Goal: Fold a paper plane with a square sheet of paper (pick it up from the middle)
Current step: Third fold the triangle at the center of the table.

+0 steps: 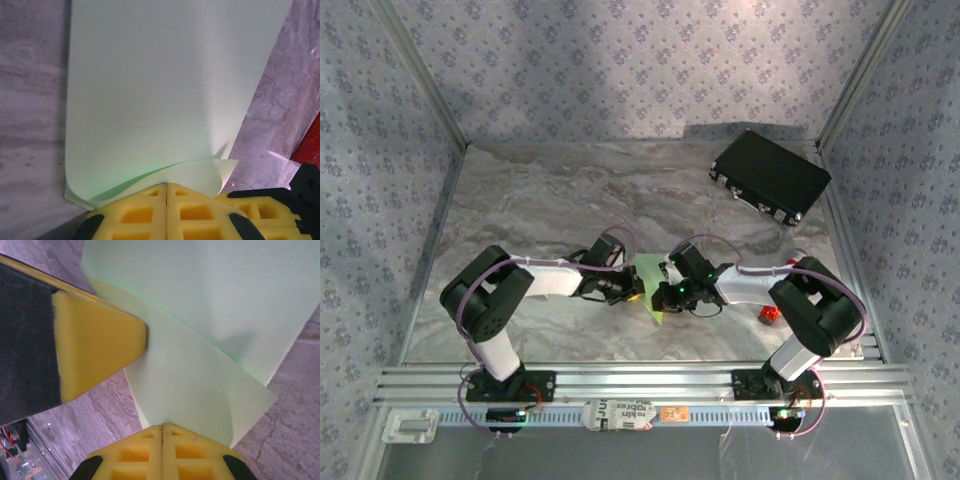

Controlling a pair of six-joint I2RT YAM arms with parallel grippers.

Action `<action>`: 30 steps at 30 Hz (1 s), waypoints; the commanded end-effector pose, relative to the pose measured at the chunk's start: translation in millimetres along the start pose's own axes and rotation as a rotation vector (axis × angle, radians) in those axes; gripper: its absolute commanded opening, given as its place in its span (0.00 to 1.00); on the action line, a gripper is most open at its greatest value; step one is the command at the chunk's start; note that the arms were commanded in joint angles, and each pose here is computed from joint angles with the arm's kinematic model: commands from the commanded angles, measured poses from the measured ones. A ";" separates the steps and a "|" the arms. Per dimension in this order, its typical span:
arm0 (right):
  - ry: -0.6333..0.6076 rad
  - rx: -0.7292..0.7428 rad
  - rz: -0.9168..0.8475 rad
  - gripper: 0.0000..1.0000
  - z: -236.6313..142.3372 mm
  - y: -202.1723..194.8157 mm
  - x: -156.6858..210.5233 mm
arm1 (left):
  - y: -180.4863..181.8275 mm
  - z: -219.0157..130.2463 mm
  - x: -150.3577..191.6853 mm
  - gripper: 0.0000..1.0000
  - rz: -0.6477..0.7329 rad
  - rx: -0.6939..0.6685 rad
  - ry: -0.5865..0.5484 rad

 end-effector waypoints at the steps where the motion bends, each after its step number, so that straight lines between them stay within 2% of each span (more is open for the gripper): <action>1: 0.088 0.156 0.085 0.00 6.7 -39.2 25.7 | 30.0 1.7 -5.3 0.06 -0.044 -0.070 -0.028; 13: 0.090 0.175 0.089 0.00 4.8 -44.5 27.0 | 65.3 -26.2 -33.7 0.04 -0.124 -0.105 -0.071; 18: 0.089 0.172 0.078 0.00 3.2 -41.6 25.2 | 63.2 -38.7 -38.8 0.04 -0.127 -0.126 -0.116; 25: 0.076 0.158 0.069 0.00 0.1 -37.1 22.1 | 29.3 -61.6 -45.3 0.06 -0.067 -0.045 -0.179; 30: 0.073 0.154 0.067 0.00 -0.2 -35.4 19.9 | 0.7 -61.3 -36.1 0.08 -0.003 0.022 -0.159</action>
Point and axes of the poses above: each hand's point on the last joint's axis, 136 mm out from that joint toward the fingers, its own z axis out along the fingers, its own y axis along the line the jaws close on, x = y × z, the point moved 6 cm from there along -z, back along the fingers, and after that the axes turned 6 degrees about z, right-handed, at the moved point
